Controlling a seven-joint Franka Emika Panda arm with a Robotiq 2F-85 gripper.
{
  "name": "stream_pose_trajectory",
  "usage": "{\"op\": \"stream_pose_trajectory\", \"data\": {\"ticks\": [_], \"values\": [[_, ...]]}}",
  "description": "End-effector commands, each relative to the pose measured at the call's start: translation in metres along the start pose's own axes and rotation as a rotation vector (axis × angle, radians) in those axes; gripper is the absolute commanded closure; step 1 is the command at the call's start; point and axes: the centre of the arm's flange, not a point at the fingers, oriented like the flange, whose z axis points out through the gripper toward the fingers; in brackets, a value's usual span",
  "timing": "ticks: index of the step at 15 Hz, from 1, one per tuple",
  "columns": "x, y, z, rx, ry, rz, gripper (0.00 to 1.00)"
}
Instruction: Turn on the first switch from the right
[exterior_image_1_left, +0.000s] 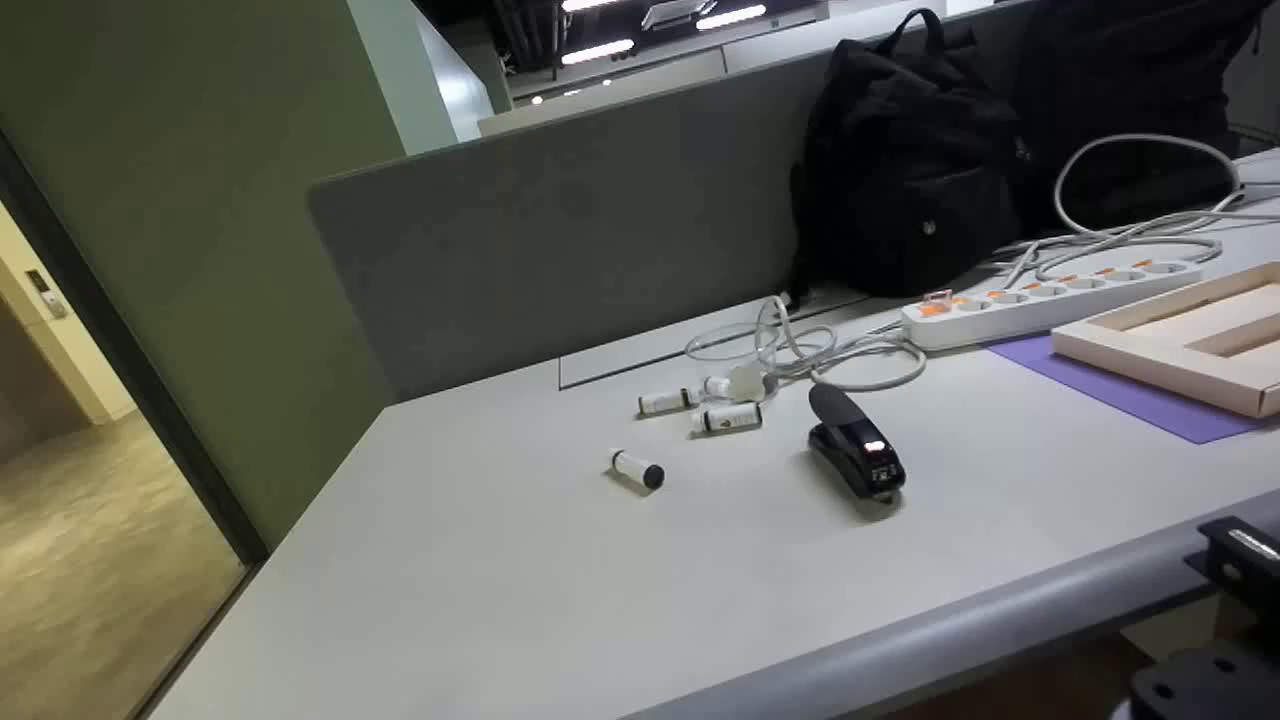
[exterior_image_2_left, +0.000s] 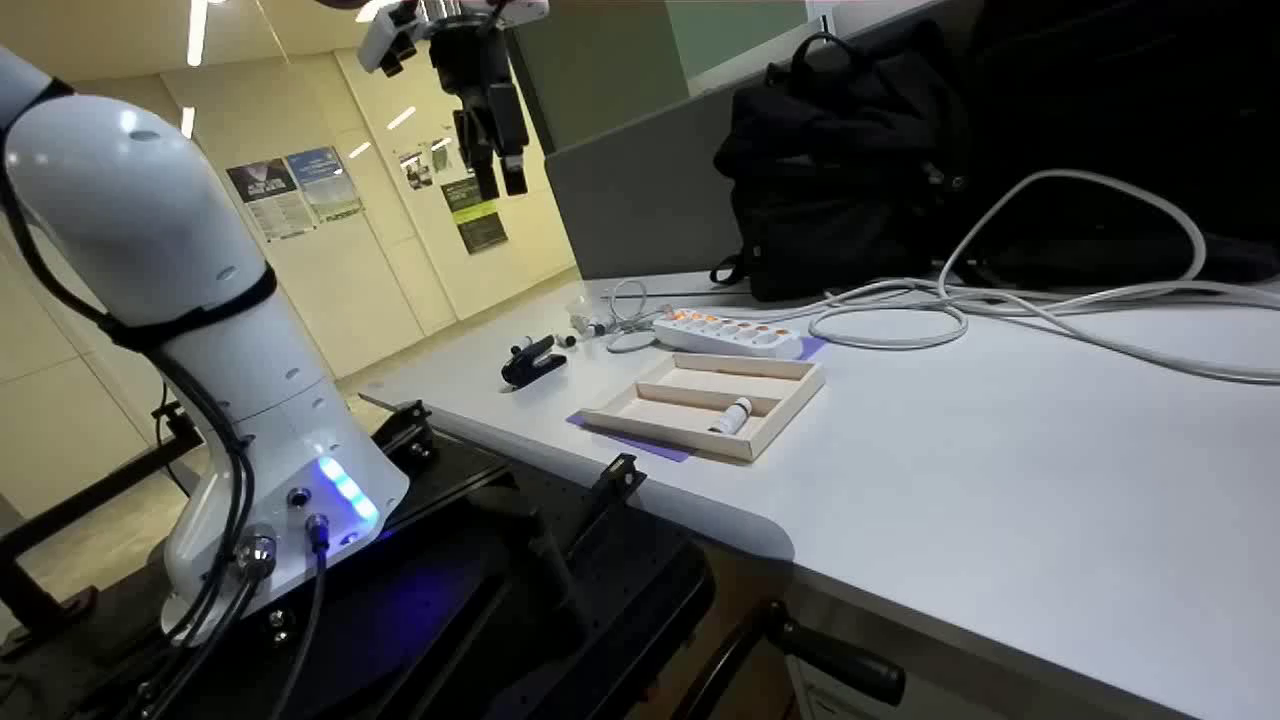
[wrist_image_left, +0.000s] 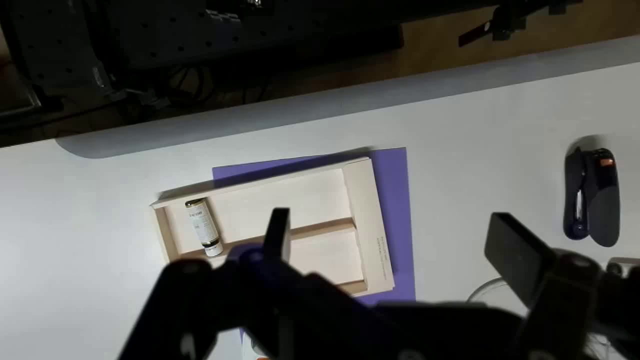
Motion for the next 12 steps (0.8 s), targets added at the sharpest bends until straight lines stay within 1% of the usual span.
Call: {"op": "stream_pose_trajectory", "data": {"ticks": [1,8,11,12], "values": [[0.0,0.0,0.0,0.0,-0.001,0.0,0.0],[0.0,0.0,0.0,0.0,-0.001,0.0,0.0],[0.055,0.027,-0.006,0.015,0.109,-0.088,0.0],[0.079,0.041,-0.01,0.003,0.147,-0.096,0.0]]}}
